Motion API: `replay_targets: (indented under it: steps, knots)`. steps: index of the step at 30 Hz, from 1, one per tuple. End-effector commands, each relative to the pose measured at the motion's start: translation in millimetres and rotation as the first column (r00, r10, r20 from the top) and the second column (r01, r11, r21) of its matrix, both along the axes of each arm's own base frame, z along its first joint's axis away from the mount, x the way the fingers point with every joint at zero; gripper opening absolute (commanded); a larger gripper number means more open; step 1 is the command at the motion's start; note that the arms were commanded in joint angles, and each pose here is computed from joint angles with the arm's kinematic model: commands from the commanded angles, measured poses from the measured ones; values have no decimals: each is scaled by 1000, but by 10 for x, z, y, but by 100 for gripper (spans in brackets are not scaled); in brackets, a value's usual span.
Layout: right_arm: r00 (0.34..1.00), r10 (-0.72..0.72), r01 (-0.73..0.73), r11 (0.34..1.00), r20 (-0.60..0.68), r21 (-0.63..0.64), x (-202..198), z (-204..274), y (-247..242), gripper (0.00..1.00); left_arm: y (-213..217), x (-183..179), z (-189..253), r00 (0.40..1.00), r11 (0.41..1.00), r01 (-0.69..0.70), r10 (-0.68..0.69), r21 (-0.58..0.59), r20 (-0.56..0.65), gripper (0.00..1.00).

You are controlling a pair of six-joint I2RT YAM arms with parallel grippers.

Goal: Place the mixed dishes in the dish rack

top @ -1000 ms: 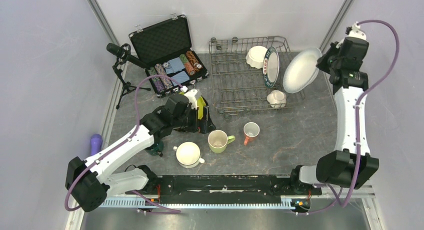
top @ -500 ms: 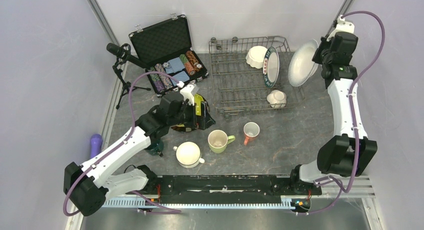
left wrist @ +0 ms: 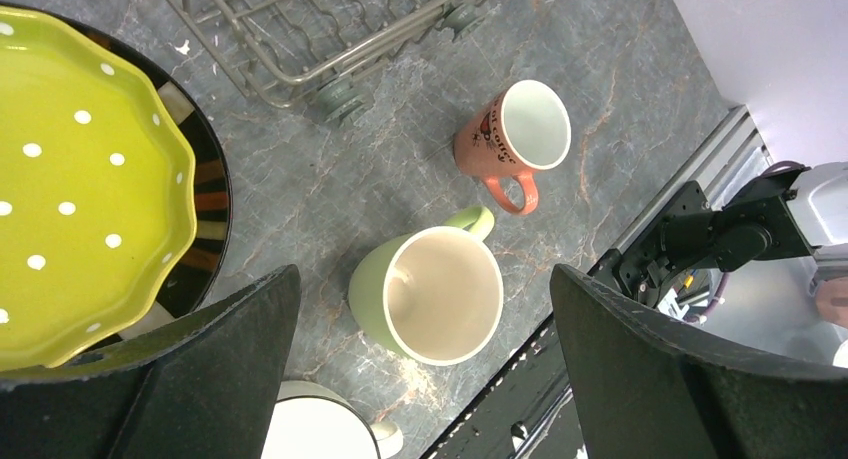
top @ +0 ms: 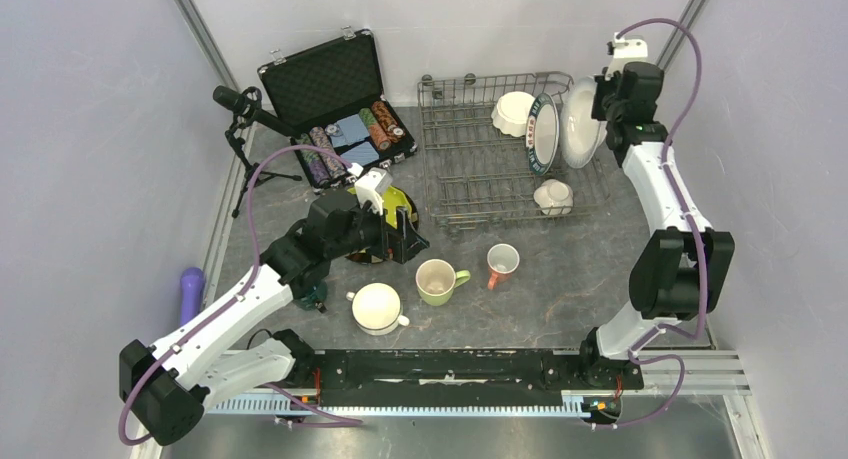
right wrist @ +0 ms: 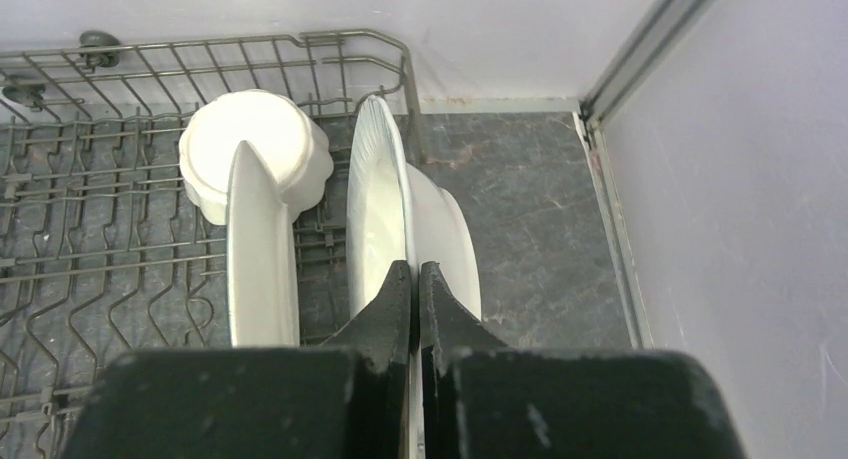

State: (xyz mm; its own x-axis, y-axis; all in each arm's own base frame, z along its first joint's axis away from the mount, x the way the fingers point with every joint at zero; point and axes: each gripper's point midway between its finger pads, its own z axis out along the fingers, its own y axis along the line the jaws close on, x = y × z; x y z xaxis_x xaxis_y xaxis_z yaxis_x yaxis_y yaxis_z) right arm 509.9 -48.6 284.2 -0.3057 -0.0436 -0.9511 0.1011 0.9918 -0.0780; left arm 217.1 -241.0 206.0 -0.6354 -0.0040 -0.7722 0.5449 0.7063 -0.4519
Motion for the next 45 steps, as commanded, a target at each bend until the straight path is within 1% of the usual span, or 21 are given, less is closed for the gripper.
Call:
replay_targets:
  steps: [1,6,11,18,25,31,37,43,45]
  knots:
    - [959,30,4,993,282,-117,213,765,81,0,-43,25,170,994,998,48,-45,-32,96,100]
    - [963,-10,63,980,270,-191,283,715,41,0,-101,-3,149,995,996,69,-64,-61,80,100]
    - [963,-64,123,969,261,-214,288,666,-74,0,-134,-15,128,995,994,84,-80,-63,63,100]
    - [959,-97,160,961,266,-225,333,626,-141,0,-125,-5,81,996,996,79,-76,-50,53,100]
    - [969,-85,136,968,231,-212,398,460,-104,0,-101,-5,62,996,997,73,-71,-37,53,100]
    - [975,-12,60,975,220,-215,430,411,18,0,-90,-11,51,996,997,69,-67,-35,51,100]
    - [985,2,36,975,174,-218,454,248,42,0,-98,-14,58,996,997,72,-70,-39,49,100]
    - [988,4,27,979,153,-201,457,119,59,0,-101,-24,51,996,996,75,-73,-41,45,100]
    - [987,2,29,982,164,-188,444,94,68,0,-97,-23,62,996,996,72,-70,-42,48,100]
